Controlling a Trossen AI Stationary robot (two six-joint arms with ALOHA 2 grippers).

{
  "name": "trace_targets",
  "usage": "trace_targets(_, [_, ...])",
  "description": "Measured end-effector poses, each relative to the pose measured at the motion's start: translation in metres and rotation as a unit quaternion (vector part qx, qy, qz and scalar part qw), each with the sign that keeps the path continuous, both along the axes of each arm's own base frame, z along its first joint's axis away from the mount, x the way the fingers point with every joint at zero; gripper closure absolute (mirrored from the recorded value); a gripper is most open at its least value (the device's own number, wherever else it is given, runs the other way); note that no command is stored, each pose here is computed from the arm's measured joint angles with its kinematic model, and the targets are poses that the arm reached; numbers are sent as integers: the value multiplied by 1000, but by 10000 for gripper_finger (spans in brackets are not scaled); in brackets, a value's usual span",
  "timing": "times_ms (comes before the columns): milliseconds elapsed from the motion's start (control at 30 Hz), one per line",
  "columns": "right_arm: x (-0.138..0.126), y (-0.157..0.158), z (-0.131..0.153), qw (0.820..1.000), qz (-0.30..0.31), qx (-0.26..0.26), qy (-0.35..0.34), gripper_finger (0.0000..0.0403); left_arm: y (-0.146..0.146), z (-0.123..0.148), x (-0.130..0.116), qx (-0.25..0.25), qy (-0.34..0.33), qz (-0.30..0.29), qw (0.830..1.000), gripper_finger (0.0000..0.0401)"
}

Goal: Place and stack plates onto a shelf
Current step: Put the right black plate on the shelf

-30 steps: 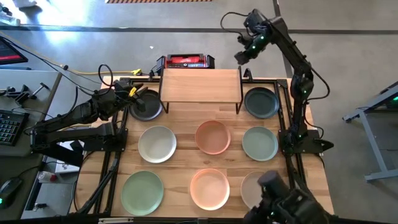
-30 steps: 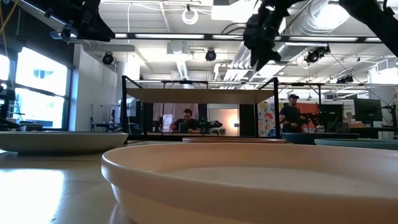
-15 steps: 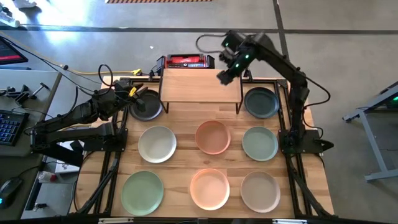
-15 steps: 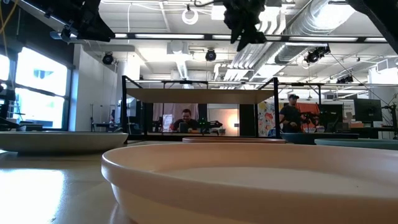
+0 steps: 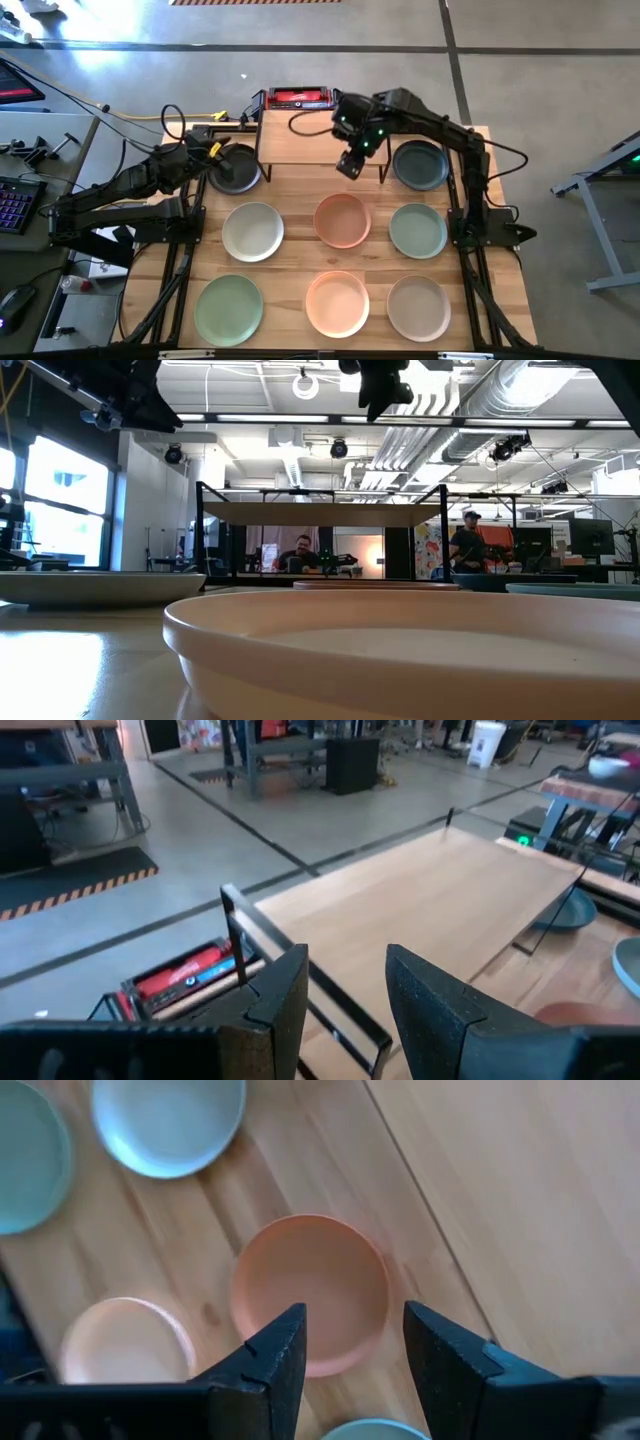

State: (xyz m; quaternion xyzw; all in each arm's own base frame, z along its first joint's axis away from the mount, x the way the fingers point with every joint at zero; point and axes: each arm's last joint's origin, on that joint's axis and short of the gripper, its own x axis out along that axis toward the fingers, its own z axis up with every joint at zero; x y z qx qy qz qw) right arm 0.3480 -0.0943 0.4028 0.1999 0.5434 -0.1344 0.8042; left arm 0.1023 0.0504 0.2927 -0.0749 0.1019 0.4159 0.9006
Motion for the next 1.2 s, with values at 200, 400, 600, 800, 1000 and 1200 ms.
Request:
trace_targets(200, [5, 13, -6, 1000, -3, -14, 16, 256, 0, -3, -1, -12, 12, -1, 1000, 275])
trace_targets(400, [-15, 24, -43, 994, -6, -3, 111, 256, -1, -4, -1, -12, 14, -2, 1000, 275])
trace_targets(600, [-57, 39, -67, 984, -23, 12, 174, 256, -1, -4, -1, -12, 14, -2, 1000, 275])
trace_targets(800, [-90, 44, -93, 982, -67, -3, 176, 256, -1, -4, -1, -12, 14, -2, 1000, 275])
trace_targets(1000, [-113, 45, -133, 968, -144, -42, 199, 256, -1, -4, -1, -12, 14, -2, 1000, 275])
trace_targets(1200, [-112, 44, -168, 968, -153, -53, 189, 256, -1, -4, -1, -12, 13, -1, 1000, 275])
